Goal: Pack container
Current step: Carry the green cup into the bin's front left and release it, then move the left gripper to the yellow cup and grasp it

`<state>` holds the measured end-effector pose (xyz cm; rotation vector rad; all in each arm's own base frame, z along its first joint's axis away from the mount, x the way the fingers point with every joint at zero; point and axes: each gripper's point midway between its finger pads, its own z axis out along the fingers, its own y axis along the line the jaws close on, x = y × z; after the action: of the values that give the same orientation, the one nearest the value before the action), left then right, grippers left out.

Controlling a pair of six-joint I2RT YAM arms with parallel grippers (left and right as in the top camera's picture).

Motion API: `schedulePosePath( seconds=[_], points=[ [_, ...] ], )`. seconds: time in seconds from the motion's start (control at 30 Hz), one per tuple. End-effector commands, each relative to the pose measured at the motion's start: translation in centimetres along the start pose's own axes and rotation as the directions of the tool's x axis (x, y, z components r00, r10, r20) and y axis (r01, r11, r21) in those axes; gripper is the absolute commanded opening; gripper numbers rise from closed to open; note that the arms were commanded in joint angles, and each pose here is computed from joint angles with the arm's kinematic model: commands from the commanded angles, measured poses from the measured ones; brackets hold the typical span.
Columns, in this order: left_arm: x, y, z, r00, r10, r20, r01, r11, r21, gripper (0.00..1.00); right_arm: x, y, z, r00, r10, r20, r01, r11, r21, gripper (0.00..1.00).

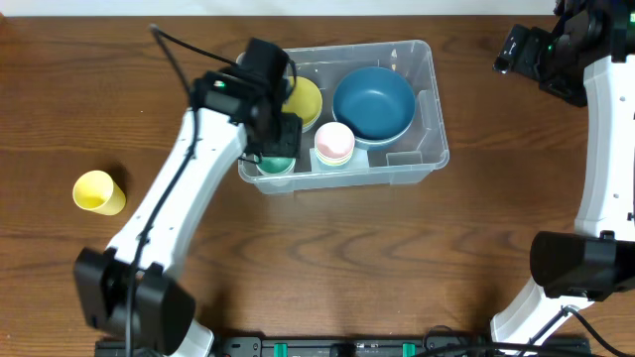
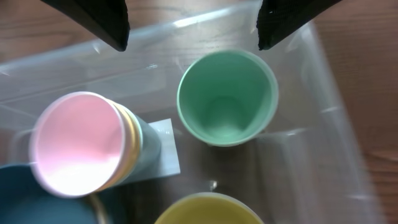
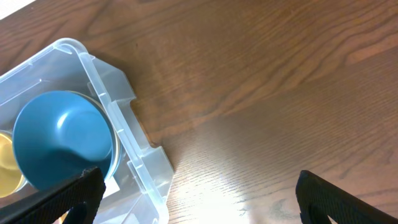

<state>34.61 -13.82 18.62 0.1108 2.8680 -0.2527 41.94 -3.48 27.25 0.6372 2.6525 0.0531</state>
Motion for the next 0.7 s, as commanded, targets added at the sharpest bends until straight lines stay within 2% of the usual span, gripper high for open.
schedulePosePath(
  seconds=[0.0, 0.17, 0.3, 0.47, 0.67],
  points=[
    [-1.1, 1.4, -6.1, 0.987, -0.032, 0.158, 0.031, 0.999, 0.003, 0.66, 0.0, 0.0, -1.0, 1.000, 0.013, 0.022, -0.013, 1.000, -0.009, 0.99],
    [0.4, 7.6, -11.5, 0.940, -0.177, 0.291, 0.223, 0.966, -0.134, 0.66, 0.0, 0.0, -1.0, 1.000, 0.013, 0.022, -0.013, 1.000, -0.009, 0.99],
    [2.2, 12.6, -13.1, 0.900, -0.297, 0.318, 0.379, 0.895, -0.238, 0.66, 0.0, 0.0, -1.0, 1.000, 0.013, 0.022, -0.013, 1.000, -0.009, 0.99],
    [3.4, 17.9, -11.5, 0.799, -0.505, 0.327, 0.592, 0.759, -0.272, 0.67, 0.0, 0.0, -1.0, 1.000, 0.013, 0.021, -0.013, 1.000, -0.009, 0.99],
    [4.9, 24.4, -6.0, 0.660, -0.692, 0.292, 0.750, 0.581, -0.317, 0.66, 0.0, 0.0, -1.0, 1.000, 0.013, 0.022, -0.013, 1.000, -0.009, 0.99]
  ],
)
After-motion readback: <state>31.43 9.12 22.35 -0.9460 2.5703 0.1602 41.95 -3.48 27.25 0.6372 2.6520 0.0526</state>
